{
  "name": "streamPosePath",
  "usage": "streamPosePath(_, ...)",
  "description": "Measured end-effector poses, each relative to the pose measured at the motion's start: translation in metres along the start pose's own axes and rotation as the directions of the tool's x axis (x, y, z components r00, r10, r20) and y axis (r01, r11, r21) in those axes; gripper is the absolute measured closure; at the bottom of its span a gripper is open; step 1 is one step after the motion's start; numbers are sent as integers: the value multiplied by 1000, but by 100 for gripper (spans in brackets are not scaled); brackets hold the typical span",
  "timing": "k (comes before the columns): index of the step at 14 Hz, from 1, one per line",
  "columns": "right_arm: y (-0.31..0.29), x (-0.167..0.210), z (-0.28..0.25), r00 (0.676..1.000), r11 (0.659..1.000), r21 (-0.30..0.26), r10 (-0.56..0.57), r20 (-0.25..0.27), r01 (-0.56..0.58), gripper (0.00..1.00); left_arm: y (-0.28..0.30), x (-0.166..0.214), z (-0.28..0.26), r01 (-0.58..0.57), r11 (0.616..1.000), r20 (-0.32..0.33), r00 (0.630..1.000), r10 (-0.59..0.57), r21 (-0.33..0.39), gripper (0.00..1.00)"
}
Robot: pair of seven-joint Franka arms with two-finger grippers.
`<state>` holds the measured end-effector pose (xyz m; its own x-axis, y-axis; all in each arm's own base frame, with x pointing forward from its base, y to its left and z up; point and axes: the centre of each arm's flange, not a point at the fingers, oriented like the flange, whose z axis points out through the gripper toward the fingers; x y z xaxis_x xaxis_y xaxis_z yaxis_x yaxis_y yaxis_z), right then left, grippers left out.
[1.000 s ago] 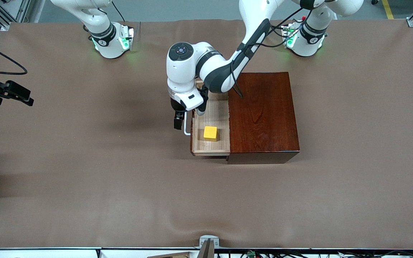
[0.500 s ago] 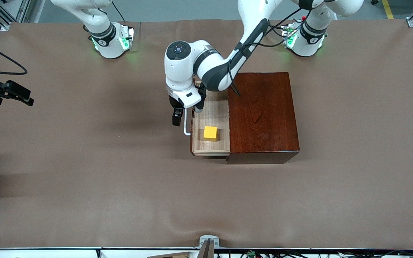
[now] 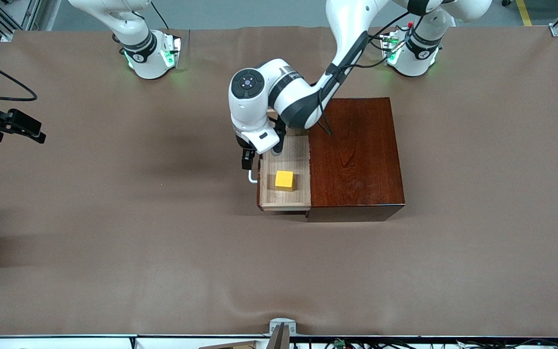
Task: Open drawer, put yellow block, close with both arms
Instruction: 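Lower the left gripper against the drawer front beside the white handle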
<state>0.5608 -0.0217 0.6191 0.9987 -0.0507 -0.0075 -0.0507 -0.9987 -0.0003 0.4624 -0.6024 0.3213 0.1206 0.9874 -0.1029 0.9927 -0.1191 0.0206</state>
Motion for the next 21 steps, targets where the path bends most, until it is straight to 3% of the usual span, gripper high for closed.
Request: streamPosePath(21, 0, 0, 0, 1000, 1000, 0, 0, 0, 0, 0, 1, 3, 4, 5, 1000, -11, 1000, -5, 25, 0)
